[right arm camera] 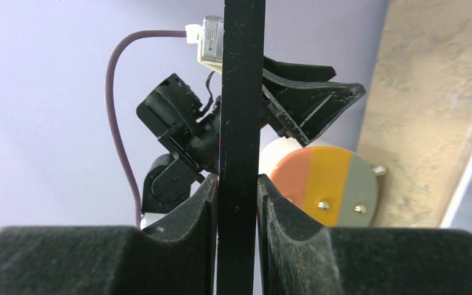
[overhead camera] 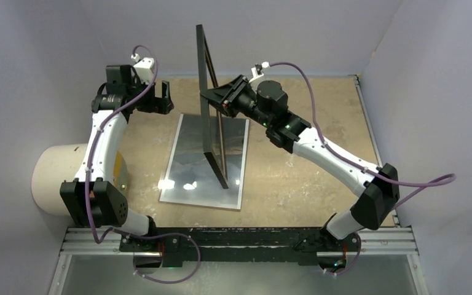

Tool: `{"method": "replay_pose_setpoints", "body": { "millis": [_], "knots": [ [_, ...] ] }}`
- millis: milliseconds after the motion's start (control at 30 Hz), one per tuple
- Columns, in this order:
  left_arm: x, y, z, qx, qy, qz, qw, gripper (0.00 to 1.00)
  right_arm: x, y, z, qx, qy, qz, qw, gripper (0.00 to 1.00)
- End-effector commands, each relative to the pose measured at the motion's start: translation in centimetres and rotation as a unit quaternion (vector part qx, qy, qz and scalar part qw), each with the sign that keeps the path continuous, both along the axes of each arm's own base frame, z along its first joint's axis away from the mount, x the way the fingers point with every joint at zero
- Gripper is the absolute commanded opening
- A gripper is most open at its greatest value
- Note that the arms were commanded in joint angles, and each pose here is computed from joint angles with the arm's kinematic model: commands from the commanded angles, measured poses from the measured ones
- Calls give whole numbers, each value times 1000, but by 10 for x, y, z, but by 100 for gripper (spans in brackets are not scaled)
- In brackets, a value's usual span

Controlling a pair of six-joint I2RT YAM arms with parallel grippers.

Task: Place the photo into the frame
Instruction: Turn over the photo frame at the center of the board.

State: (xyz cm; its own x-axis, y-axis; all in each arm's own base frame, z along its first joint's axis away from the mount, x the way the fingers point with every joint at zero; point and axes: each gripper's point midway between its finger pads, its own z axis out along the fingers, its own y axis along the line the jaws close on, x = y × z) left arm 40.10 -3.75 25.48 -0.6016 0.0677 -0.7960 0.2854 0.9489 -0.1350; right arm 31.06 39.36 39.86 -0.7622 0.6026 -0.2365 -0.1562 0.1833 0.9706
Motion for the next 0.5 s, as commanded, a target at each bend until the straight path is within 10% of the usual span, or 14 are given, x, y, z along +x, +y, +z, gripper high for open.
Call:
{"method": "replay_pose_setpoints", "body": {
  "millis": [0,467],
  "knots": [
    [7,22,5,29,-10,69,997,100,-11,4,61,150,-50,33,987,0],
    [0,-11,-40,67,22,27,997,100,15,-44,-27,129,42,16,991,0]
  ]
}}
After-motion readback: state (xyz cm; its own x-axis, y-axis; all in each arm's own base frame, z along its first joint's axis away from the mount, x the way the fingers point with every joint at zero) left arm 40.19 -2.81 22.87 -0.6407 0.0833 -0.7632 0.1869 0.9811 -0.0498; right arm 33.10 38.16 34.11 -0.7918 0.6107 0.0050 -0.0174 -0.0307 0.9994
